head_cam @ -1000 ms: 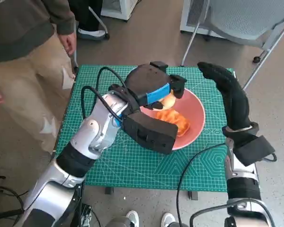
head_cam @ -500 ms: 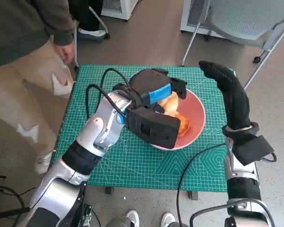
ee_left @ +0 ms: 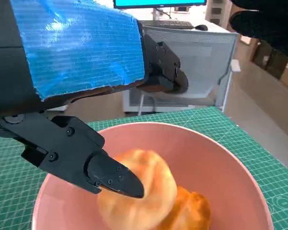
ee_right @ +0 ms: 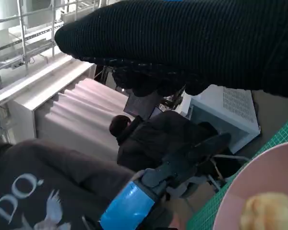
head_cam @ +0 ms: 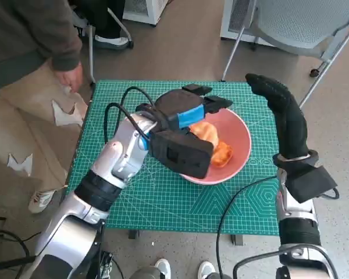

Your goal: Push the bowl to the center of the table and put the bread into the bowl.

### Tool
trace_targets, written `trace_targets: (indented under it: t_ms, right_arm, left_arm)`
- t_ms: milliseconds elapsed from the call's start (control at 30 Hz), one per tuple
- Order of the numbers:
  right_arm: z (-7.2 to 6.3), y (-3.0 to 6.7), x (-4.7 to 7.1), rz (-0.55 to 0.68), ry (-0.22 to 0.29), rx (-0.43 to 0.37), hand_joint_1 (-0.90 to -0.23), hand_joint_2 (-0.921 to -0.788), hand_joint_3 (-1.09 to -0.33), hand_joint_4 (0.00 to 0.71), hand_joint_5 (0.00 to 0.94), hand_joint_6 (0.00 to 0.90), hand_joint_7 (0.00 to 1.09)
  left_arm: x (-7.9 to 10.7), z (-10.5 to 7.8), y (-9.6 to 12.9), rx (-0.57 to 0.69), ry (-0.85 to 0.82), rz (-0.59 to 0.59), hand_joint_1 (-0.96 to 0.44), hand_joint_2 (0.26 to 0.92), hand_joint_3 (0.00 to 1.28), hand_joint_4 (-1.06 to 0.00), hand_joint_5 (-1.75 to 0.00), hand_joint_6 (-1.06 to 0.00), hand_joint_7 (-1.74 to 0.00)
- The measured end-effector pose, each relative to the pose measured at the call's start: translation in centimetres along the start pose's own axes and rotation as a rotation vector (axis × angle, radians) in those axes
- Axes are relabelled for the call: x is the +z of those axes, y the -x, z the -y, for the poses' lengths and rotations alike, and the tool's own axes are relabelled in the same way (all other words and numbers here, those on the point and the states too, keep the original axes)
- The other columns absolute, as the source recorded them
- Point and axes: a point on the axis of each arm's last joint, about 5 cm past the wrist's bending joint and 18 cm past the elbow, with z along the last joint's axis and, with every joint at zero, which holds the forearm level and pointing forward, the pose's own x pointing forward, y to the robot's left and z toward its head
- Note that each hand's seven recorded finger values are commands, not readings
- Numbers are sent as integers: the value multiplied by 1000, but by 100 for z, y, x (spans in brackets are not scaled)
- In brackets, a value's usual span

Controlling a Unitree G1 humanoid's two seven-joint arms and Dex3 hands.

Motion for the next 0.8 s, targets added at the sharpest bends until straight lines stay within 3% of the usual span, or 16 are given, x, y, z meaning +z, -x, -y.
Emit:
trace_targets:
  t_ms: [233,467,800]
  right_arm:
    - [0,-19,11,9,1,1,-705,-921,-857,150,2,-1,389]
    - [2,-42,35,27,2,1,-710,-921,-854,150,2,-1,389]
    - [4,-116,86,59,0,9,-716,-921,-848,150,2,-1,388]
  left_arm:
    - [-201,-42,76,66,190,70,-602,880,29,1,1,-169,0]
    - [-442,-101,215,206,483,180,-661,917,115,1,1,-182,-9]
    - [-633,77,399,430,799,394,-707,921,345,1,1,-196,-13]
